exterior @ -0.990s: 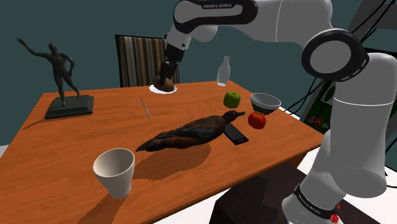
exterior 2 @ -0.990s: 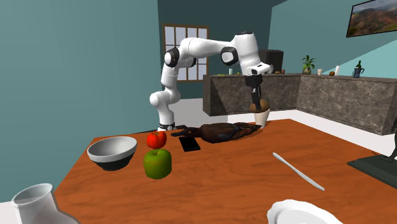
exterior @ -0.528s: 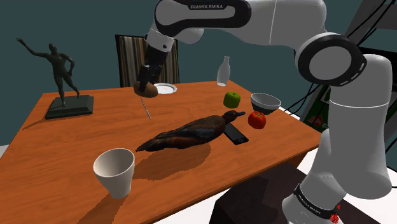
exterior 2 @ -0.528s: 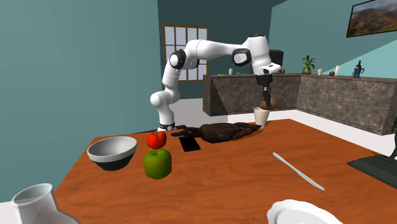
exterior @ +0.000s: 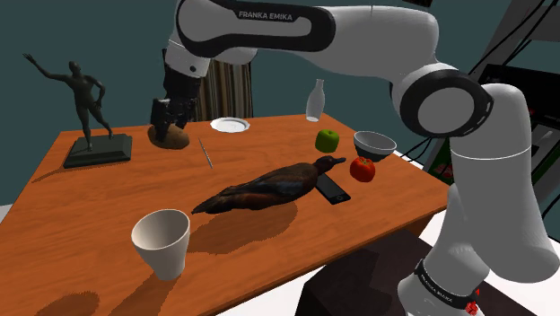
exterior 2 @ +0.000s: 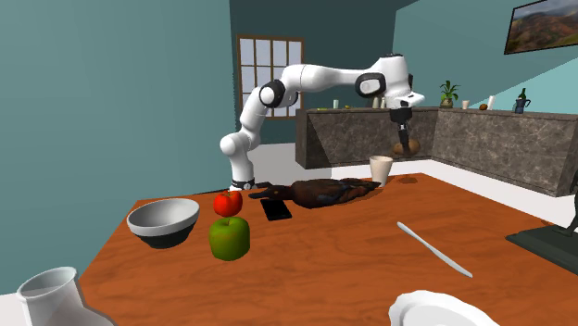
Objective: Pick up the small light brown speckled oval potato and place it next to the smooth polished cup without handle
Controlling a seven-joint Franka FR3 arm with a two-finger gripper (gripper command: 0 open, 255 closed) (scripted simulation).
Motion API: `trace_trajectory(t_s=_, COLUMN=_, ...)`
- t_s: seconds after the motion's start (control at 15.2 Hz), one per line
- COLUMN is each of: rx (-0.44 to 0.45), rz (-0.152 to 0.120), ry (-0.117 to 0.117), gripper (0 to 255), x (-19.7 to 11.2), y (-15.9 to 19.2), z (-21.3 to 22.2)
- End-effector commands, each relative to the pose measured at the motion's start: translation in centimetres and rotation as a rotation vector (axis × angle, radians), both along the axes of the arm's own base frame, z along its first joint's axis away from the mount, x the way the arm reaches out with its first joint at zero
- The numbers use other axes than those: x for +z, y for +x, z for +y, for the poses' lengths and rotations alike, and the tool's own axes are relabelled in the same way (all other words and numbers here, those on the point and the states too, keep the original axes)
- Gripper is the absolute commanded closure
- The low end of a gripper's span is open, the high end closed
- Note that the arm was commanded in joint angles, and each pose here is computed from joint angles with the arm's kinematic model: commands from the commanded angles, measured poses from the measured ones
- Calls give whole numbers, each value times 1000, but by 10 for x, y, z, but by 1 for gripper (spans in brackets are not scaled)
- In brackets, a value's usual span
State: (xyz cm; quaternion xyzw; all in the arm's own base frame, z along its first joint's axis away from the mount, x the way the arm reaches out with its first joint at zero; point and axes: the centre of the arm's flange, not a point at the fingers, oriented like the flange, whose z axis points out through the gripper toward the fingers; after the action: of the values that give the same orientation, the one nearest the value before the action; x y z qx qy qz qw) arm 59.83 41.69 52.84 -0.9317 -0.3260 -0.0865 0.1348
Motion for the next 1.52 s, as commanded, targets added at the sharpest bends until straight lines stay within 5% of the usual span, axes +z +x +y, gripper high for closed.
trace_trajectory(t_s=0.0, rx=-1, rz=0, ry=1, gripper=255, x=-3, y=1, z=20)
trace_trajectory(t_s=1.45, rx=-1, rz=0, ry=1, gripper=255, x=-119, y=1, z=20)
